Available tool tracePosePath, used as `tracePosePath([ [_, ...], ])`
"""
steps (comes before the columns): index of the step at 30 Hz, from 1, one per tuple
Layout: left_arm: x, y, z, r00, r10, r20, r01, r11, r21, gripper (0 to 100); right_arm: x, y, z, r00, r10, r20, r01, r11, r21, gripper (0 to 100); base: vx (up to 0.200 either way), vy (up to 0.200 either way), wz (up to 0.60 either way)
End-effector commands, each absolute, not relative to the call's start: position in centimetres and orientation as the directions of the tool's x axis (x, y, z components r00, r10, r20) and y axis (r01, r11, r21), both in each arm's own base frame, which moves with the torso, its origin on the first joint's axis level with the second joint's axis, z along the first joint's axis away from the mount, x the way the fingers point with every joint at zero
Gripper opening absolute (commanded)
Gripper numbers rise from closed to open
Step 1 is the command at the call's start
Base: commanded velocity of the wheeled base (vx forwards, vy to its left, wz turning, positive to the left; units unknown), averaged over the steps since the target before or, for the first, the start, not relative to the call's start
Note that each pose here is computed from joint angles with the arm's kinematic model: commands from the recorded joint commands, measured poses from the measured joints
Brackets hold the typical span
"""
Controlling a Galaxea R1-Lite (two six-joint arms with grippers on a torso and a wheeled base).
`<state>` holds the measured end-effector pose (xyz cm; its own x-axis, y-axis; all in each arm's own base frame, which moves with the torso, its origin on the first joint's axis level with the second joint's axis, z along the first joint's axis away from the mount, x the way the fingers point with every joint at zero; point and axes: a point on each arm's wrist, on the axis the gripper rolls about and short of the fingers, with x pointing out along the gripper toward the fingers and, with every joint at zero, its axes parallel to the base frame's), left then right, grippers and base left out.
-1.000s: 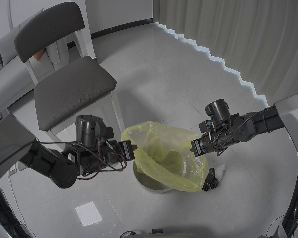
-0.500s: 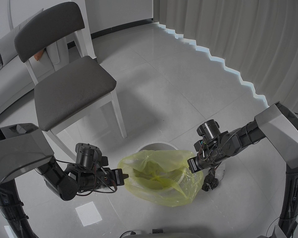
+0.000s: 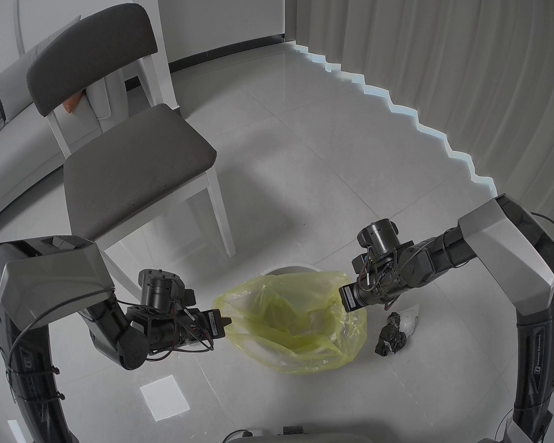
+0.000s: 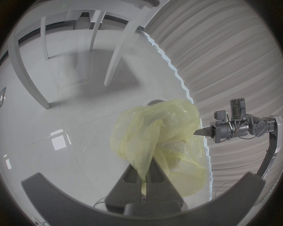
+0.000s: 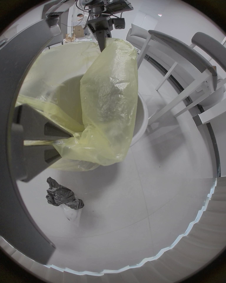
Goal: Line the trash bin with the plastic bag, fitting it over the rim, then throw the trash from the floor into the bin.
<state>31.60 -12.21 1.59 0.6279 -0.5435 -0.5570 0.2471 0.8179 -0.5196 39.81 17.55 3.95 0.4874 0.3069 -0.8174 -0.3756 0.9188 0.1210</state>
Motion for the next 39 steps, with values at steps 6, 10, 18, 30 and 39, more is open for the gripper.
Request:
tracePosePath([
  [6, 31.6, -11.2, 0.2, 0.639, -0.525, -0.562, 0.221, 0.825, -0.52, 0, 40.4, 17.7, 3.0, 0.478, 0.3, -0.826, -0.373, 0.92, 0.119, 0, 0.0, 0.0, 0.0],
  [10, 31.1, -11.4, 0.1, 0.641, -0.536, -0.549, 0.236, 0.819, -0.523, 0, 39.6, 17.2, 2.7, 0.458, 0.284, -0.842, -0.378, 0.92, 0.105, 100, 0.0, 0.0, 0.0],
  [18, 30.6, -11.7, -0.3, 0.656, -0.549, -0.519, 0.261, 0.809, -0.527, 0, 37.2, 16.0, 8.8, 0.549, 0.291, -0.783, -0.406, 0.912, 0.054, 100, 0.0, 0.0, 0.0],
  [30, 29.9, -12.2, -1.4, 0.657, -0.55, -0.515, 0.276, 0.811, -0.515, 100, 38.9, 20.7, 8.1, 0.572, 0.404, -0.714, -0.584, 0.812, -0.009, 100, 0.0, 0.0, 0.0],
  [39, 29.0, -11.6, 0.5, 0.682, -0.544, -0.489, 0.281, 0.812, -0.511, 100, 41.3, 21.7, 5.9, 0.531, 0.48, -0.698, -0.682, 0.731, -0.016, 100, 0.0, 0.0, 0.0],
])
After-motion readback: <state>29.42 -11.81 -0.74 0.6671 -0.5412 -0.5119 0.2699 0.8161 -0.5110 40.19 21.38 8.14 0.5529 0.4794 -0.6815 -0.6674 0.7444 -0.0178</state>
